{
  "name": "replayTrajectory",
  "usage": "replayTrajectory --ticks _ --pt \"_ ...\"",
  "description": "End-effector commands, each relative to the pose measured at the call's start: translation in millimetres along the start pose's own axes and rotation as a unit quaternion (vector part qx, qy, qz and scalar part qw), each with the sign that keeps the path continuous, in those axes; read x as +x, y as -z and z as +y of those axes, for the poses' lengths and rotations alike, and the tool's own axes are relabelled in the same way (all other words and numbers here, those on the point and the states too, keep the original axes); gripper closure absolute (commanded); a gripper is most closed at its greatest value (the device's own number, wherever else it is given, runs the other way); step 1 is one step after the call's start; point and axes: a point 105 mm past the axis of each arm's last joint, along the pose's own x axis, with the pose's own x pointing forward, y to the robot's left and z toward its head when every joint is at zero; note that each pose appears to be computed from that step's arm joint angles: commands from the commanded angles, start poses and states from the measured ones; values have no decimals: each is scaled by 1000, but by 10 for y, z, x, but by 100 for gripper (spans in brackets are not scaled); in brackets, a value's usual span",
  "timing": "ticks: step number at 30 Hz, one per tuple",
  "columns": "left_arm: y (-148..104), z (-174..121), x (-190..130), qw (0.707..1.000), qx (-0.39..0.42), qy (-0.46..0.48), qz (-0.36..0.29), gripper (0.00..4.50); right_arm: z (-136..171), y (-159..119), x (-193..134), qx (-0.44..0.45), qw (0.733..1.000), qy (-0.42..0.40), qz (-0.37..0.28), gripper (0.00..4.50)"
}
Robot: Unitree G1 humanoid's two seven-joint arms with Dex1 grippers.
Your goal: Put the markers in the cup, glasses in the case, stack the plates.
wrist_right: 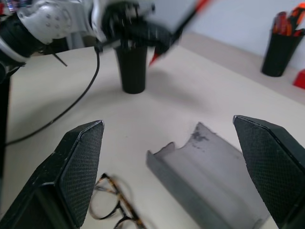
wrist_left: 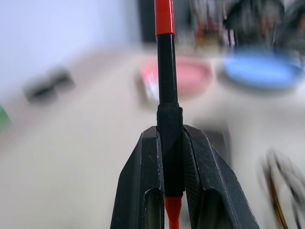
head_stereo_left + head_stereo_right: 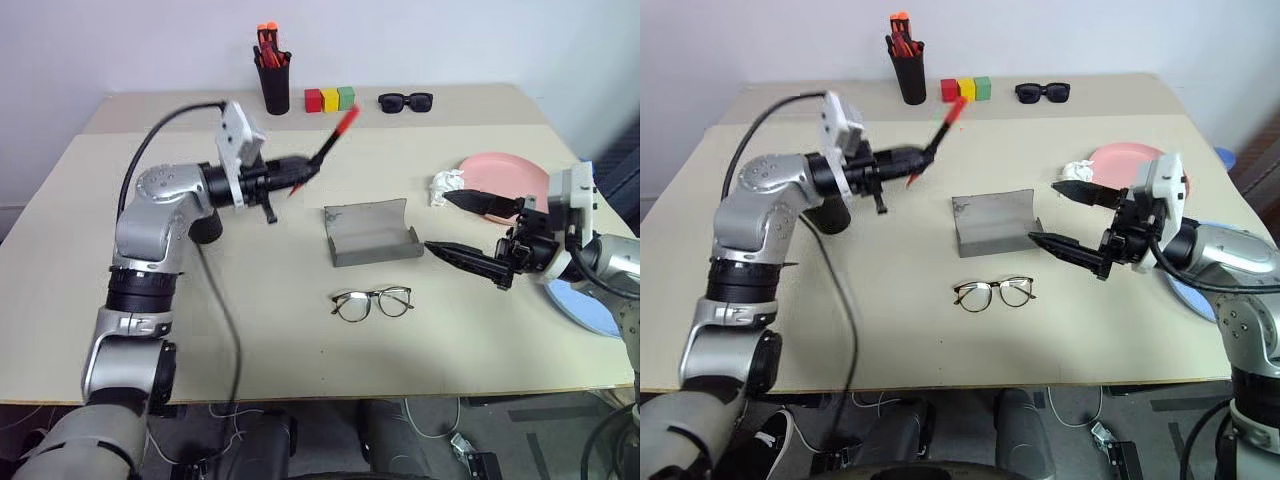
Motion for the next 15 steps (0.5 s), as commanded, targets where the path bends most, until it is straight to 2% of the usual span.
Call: replayTrajectory --ticks 1,3,5,10,15 --pt "-404 242 -174 991 45 -71 -100 447 19 -64 10 -5 1000 -3 -11 5" --pt "-584 407 -336 978 61 -132 -147 447 22 -64 11 -1 1000 -2 -11 5" --pt "-644 548 -477 965 68 -191 -164 447 18 -76 13 0 1000 0 -13 5" --pt "-598 551 -807 949 59 -249 -183 447 -46 -110 35 0 1000 9 -22 5" --pt "-480 590 -1137 926 63 -331 -171 447 -50 -124 89 -3 1000 -3 -24 5"
